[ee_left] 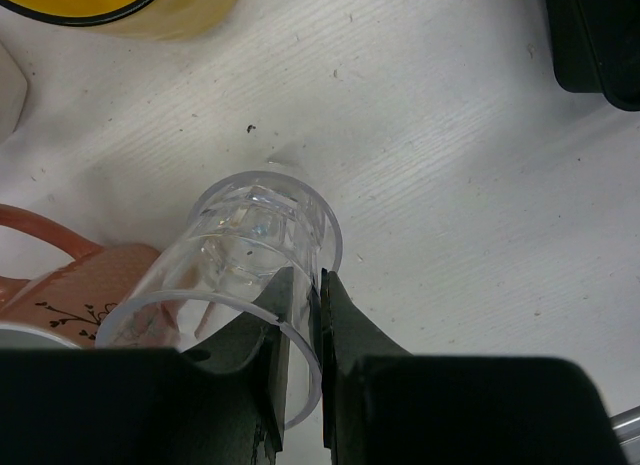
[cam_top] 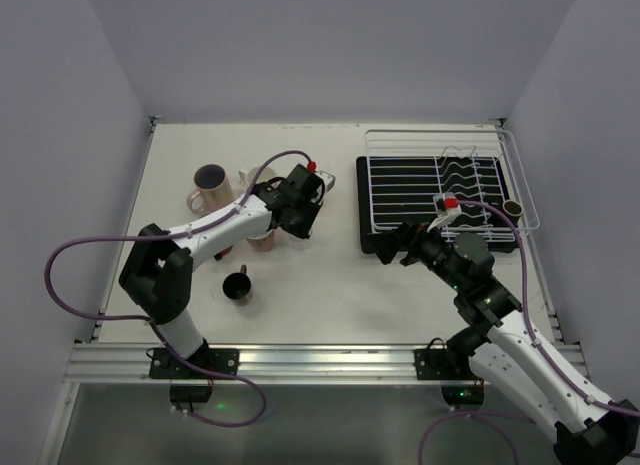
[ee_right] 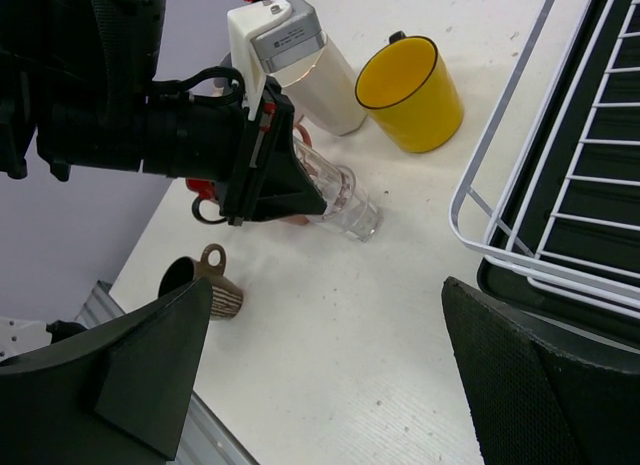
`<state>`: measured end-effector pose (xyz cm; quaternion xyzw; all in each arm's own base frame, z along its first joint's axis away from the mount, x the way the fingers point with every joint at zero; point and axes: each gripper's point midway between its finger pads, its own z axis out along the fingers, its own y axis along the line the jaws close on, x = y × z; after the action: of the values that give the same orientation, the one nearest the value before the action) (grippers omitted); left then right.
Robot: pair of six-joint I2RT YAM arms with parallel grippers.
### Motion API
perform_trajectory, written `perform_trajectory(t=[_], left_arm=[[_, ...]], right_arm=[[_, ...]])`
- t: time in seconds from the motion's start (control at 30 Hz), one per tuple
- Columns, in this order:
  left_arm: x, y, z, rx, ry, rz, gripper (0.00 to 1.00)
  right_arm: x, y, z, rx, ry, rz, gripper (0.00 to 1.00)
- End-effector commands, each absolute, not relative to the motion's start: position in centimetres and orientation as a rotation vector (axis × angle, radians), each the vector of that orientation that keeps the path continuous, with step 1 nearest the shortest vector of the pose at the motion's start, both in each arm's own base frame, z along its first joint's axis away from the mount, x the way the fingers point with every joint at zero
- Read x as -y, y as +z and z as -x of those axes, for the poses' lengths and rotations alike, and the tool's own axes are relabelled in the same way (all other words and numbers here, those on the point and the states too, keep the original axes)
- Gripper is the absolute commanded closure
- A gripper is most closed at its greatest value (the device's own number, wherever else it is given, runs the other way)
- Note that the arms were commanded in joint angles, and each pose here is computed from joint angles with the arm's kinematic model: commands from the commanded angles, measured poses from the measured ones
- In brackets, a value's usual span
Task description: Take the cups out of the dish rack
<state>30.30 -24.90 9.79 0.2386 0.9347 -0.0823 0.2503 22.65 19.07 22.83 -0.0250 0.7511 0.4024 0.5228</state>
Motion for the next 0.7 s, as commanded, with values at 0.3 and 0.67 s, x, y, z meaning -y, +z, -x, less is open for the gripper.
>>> perform_trajectory(t=[0.3, 0.67], left_arm=[[25.5, 11.8, -31.7, -2.482, -0.218, -0.661, 0.67], [26.5, 20.6, -32.2, -2.223, -0.371, -0.561, 0.37]], right_arm=[[-18.0, 22.9, -23.5, -1.774, 0.881, 0.027, 0.01], [-14.6, 22.8, -24.8, -1.816, 0.673, -0.099, 0.01]])
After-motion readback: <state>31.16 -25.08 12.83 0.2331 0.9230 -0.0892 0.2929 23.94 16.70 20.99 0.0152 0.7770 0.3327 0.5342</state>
